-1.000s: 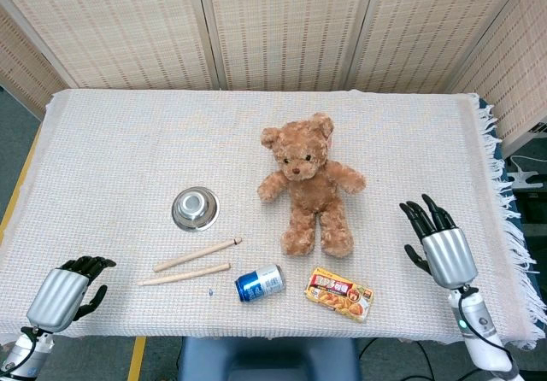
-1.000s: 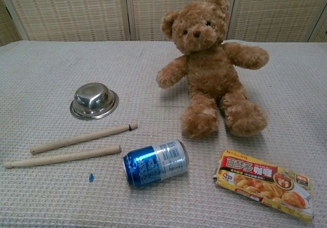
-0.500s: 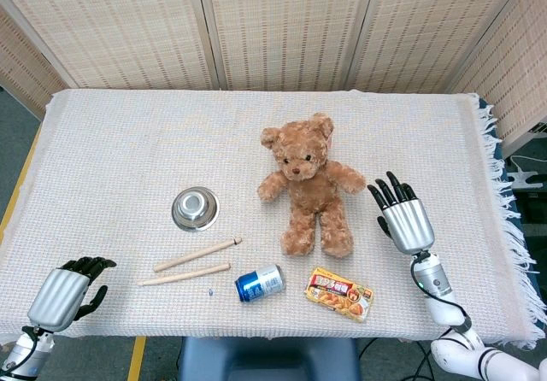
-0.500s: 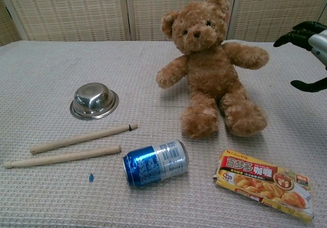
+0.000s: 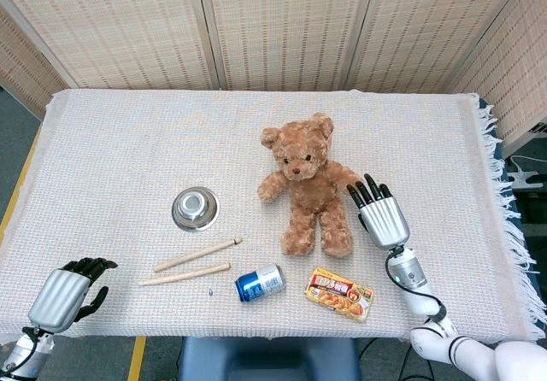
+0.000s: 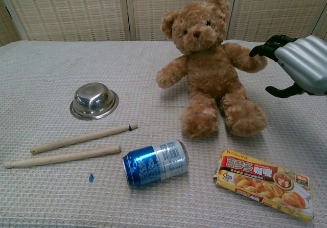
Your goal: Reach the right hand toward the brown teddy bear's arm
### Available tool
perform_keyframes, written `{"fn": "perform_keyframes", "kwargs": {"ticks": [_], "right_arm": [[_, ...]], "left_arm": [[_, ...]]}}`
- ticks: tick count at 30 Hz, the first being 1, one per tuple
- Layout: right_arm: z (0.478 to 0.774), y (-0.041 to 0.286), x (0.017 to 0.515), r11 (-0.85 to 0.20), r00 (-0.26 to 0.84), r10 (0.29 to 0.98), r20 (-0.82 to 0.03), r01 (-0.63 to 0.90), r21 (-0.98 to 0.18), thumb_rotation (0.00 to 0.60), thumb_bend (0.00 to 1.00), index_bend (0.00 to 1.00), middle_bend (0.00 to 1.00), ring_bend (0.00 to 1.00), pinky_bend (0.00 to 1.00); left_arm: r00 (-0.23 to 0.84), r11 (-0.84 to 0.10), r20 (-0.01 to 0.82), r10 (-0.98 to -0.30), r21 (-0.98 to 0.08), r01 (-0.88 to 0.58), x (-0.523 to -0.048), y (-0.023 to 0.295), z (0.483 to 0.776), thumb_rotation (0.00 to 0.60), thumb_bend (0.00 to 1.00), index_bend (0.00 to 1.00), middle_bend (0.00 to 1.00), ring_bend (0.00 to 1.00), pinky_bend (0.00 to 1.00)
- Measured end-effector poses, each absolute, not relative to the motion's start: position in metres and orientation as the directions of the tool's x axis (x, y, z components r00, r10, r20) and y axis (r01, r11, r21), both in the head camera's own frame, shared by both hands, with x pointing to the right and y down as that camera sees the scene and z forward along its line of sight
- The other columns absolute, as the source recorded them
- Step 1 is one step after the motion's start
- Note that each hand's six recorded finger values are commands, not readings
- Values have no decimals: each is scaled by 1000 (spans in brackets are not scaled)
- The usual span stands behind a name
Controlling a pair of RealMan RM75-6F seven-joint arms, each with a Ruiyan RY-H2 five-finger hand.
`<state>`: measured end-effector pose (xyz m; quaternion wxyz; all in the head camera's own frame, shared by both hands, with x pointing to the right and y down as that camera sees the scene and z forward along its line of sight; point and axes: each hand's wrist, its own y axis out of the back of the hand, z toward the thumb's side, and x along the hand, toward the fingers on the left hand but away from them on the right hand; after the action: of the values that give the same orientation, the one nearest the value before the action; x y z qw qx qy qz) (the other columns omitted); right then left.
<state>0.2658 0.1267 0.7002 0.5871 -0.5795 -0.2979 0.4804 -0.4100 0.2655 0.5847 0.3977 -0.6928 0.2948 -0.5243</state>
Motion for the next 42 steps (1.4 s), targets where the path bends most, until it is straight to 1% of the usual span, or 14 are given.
{"fn": "perform_keyframes", "kwargs": {"ticks": [11,15,22,27,34,38,42], "right_arm": [[704,107,255,-63,339,929,-146,-243,-968,600,141,247,267,152,418],[707,100,252,-45,331,934,-136,-266,-963,600,142,279,292,177,458],[713,89,248,-11,319,941,-115,-310,-951,600,141,359,359,258,540],[716,82,245,5,316,943,-105,-330,-944,600,141,380,386,289,565],[724,78,242,-4,310,943,-118,-345,-938,600,142,387,393,298,582],[725,77,239,0,313,943,-117,-350,-937,600,144,428,423,335,606],[723,74,237,16,316,943,-102,-352,-936,600,180,476,456,371,628]], "left_arm": [[280,-510,491,-825,-860,3,-409,266,584,600,438,322,352,345,494],[283,-513,493,-823,-858,3,-409,266,584,600,438,322,352,345,493],[288,-515,493,-821,-857,0,-408,267,584,600,438,321,353,345,493],[295,-516,492,-819,-857,-1,-407,267,583,600,437,322,353,345,494],[297,-517,493,-818,-856,-3,-407,268,584,600,438,322,353,345,493],[302,-519,494,-815,-855,-2,-406,268,584,600,437,322,353,345,494],[304,-520,495,-814,-854,-1,-406,269,584,600,438,322,353,345,493]]}}
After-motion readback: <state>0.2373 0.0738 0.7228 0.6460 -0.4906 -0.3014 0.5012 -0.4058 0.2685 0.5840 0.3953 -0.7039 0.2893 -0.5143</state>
